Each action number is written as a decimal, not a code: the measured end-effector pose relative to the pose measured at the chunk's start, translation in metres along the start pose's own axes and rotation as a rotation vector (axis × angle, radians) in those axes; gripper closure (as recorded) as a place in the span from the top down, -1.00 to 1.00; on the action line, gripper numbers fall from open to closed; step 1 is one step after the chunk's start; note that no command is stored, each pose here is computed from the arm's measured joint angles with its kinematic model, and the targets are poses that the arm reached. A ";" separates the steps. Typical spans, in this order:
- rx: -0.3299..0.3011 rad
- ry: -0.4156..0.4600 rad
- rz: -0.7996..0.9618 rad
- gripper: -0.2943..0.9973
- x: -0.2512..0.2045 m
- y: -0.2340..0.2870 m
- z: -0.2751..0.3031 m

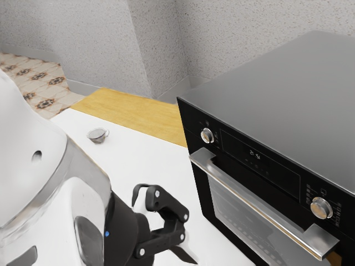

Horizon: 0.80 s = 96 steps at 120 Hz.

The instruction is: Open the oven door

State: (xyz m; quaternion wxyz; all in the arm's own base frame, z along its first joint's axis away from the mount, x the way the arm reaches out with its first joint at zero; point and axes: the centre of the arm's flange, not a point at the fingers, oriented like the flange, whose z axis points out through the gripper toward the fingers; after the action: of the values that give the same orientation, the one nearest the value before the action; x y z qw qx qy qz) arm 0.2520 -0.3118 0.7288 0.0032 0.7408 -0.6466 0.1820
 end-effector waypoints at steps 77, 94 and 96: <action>0.141 0.103 0.438 0.54 -0.036 -0.099 0.062; 0.145 0.098 0.483 0.54 -0.046 -0.107 0.065; 0.145 0.098 0.489 0.54 -0.046 -0.108 0.066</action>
State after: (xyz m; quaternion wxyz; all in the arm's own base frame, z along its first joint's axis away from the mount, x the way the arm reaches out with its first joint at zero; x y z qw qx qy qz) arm 0.3688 -0.2661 0.6793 -0.0626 0.5512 -0.7908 0.2588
